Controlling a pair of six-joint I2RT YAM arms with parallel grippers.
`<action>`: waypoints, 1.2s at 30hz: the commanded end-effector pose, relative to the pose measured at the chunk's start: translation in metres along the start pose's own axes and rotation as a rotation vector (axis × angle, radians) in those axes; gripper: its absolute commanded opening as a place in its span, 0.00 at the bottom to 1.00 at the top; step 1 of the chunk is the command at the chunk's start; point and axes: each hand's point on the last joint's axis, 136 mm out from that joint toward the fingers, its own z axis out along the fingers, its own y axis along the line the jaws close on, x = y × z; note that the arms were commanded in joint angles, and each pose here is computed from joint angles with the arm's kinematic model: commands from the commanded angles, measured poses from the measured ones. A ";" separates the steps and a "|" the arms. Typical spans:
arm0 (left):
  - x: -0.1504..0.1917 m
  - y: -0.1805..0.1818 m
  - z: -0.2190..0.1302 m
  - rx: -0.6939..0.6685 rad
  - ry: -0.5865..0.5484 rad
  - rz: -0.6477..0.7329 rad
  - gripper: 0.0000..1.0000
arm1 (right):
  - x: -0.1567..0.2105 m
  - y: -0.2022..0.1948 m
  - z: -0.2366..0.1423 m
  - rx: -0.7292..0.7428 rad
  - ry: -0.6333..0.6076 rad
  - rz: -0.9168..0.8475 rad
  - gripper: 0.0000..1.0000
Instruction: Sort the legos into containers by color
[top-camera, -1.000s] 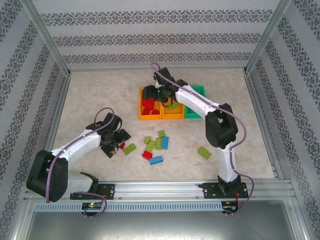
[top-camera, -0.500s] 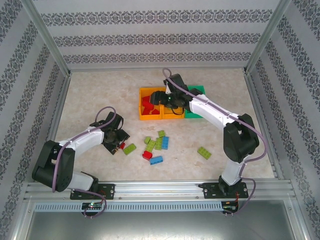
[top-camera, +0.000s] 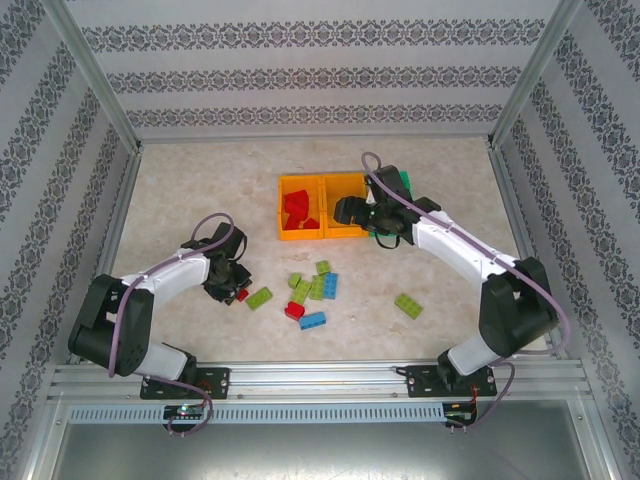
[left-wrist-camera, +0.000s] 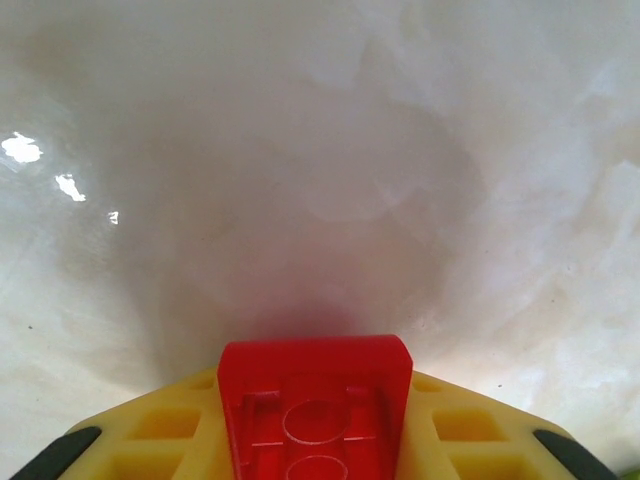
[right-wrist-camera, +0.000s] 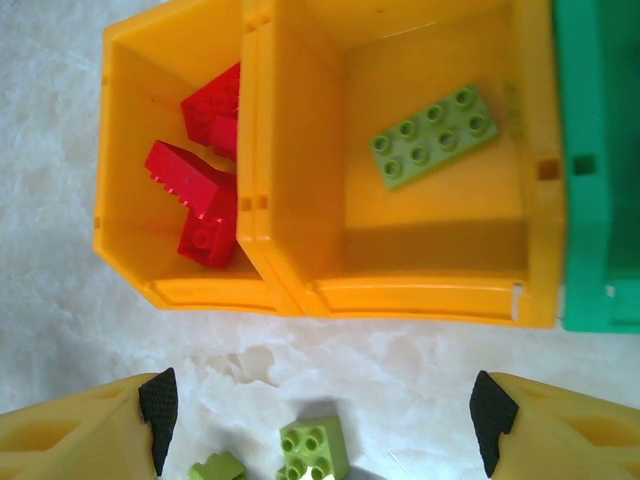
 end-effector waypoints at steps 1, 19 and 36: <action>-0.024 -0.042 -0.010 0.133 -0.092 0.067 0.30 | 0.005 -0.023 -0.010 0.069 -0.027 -0.008 0.80; -0.062 -0.262 -0.111 0.603 -0.184 0.563 0.31 | 0.075 -0.065 -0.007 0.155 0.055 0.045 0.80; -0.064 -0.311 -0.053 0.552 -0.086 0.582 0.61 | 0.093 -0.041 -0.006 0.169 0.097 -0.091 0.80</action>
